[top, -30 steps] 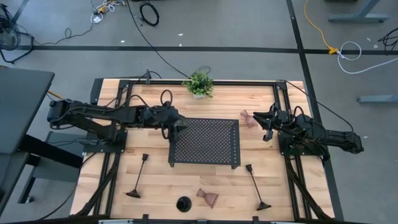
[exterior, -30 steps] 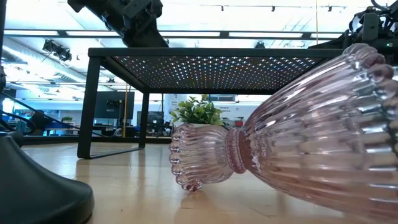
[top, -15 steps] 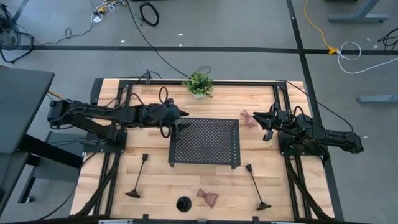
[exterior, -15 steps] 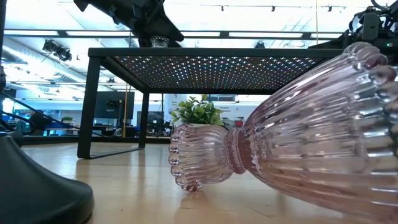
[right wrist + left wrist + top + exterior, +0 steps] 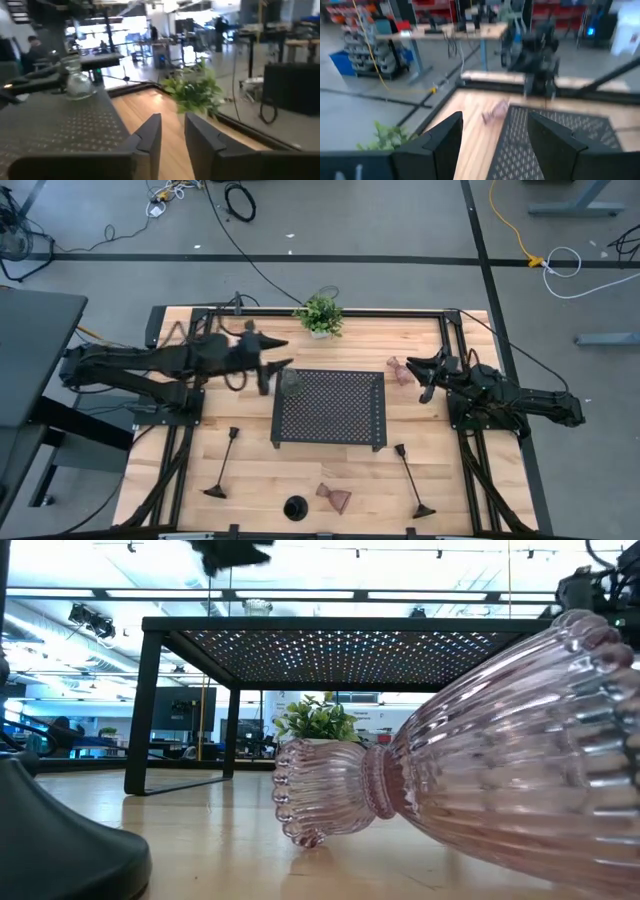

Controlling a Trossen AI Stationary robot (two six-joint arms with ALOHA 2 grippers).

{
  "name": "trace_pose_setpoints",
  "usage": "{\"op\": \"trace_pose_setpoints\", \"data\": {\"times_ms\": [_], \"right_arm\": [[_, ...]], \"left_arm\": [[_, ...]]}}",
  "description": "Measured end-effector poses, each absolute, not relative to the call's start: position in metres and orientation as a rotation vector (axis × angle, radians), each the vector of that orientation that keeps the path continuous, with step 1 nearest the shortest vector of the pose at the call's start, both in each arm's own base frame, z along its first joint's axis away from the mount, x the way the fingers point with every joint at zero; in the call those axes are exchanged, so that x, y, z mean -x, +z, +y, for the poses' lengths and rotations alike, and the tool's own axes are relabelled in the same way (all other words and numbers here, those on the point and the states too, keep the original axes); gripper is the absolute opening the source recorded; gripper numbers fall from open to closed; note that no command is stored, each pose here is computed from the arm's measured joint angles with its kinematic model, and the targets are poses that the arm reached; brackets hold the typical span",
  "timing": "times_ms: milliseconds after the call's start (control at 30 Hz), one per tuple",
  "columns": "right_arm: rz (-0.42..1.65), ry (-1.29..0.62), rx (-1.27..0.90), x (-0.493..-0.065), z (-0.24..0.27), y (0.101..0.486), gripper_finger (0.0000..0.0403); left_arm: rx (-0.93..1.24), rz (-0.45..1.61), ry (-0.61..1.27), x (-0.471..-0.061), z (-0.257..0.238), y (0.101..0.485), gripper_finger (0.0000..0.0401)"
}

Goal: Pick & Place candle stick holders
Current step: Put the top right pink glass candle holder on the shelf aligned with the other glass candle holder

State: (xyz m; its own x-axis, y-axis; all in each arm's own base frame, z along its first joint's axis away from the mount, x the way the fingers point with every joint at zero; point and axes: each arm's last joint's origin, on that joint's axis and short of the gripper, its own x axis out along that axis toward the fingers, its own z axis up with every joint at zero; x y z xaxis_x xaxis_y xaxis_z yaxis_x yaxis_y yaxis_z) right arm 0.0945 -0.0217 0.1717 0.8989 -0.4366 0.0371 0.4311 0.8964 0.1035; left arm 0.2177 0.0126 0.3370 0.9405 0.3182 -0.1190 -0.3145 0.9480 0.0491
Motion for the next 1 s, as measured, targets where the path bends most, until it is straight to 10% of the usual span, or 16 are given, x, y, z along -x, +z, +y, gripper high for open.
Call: {"op": "trace_pose_setpoints", "data": {"times_ms": [433,1000], "right_arm": [[0.312,-0.69,-0.254,-0.095,-0.028,0.175,0.0221],[0.789,-0.811,-0.327,-0.14,-0.055,0.231,0.0254]], "left_arm": [[-0.009,0.029,0.343,-0.169,0.012,0.362,0.0225],[-0.02,0.074,0.346,-0.169,0.012,0.357,0.0225]]}}
